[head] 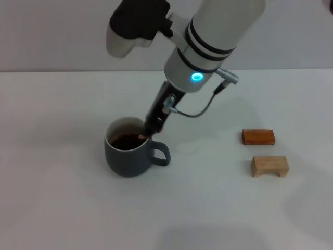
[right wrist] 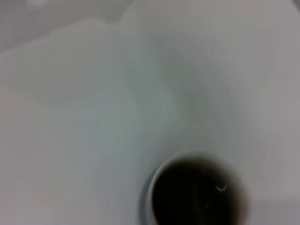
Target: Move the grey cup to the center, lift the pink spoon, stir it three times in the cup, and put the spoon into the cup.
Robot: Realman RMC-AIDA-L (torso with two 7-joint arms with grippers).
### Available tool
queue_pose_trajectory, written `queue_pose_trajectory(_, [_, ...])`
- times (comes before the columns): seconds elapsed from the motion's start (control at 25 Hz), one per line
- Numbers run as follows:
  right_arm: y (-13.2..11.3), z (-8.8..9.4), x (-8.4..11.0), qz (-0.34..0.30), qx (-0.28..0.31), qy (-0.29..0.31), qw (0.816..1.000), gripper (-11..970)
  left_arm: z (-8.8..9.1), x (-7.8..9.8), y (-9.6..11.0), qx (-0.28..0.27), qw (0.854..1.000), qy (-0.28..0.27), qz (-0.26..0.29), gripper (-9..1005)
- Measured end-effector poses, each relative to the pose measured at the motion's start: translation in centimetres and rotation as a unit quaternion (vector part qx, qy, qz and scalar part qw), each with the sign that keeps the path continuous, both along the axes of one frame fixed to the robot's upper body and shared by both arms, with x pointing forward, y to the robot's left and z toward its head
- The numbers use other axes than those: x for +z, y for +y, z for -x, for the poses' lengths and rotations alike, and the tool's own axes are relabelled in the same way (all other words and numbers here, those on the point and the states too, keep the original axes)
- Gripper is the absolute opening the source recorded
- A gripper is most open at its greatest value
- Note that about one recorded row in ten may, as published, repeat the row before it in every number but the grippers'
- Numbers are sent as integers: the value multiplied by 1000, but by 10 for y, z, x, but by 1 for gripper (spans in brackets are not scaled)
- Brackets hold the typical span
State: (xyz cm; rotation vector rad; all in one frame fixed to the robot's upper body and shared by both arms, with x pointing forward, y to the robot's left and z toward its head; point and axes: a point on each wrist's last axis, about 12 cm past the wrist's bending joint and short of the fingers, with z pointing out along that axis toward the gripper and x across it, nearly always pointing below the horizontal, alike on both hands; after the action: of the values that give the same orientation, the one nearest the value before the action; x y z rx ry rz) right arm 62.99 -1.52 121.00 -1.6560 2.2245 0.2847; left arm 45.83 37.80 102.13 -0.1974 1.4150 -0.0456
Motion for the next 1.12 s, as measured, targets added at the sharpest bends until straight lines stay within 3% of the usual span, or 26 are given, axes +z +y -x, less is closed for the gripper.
queue_pose_trajectory(0.16, [0, -12, 7, -46, 4, -75, 996, 359, -1, -1, -1, -1, 1000, 1, 2, 18])
queue_pose_trajectory(0.4, [-8, -20, 12, -97, -10, -126, 987, 359, -4, 2, 1, -1, 1000, -2, -2, 18])
queue_pose_trajectory(0.6, [-45, -19, 4, -173, -69, -179, 966, 358, -10, 8, 4, -4, 1000, -11, -12, 17])
queue_pose_trajectory(0.64, [-62, -15, 1, -200, -96, -196, 955, 358, -11, 9, 5, -4, 1000, -12, -14, 17])
queue_pose_trajectory(0.68, [-62, -15, 1, -200, -96, -196, 955, 358, -13, 11, 6, -4, 1000, -14, -16, 17])
queue_pose_trajectory(0.76, [-100, -4, -3, -247, -157, -235, 927, 358, -18, 14, 10, -1, 1000, -14, -15, 17])
queue_pose_trajectory(0.8, [-100, -4, -3, -247, -157, -235, 927, 358, -18, 14, 10, -1, 1000, -14, -15, 17])
queue_pose_trajectory(0.88, [-140, 12, -10, -282, -225, -275, 891, 358, -20, 15, 11, 1, 1000, -14, -14, 17])
queue_pose_trajectory(0.92, [-140, 12, -10, -282, -225, -275, 891, 358, -21, 16, 12, 4, 1000, -15, -11, 17])
queue_pose_trajectory(0.96, [-164, 24, -15, -300, -267, -294, 867, 358, -24, 18, 13, 6, 1000, -19, -6, 17])
queue_pose_trajectory(1.0, [-164, 24, -15, -300, -267, -294, 867, 358, -24, 18, 13, 6, 1000, -19, -6, 17])
queue_pose_trajectory(1.04, [-188, 37, -23, -312, -310, -311, 842, 358, -27, 20, 14, 7, 1000, -21, -3, 17])
queue_pose_trajectory(1.12, [-198, 42, -27, -312, -326, -320, 833, 358, -29, 21, 15, 8, 1000, -21, -3, 18])
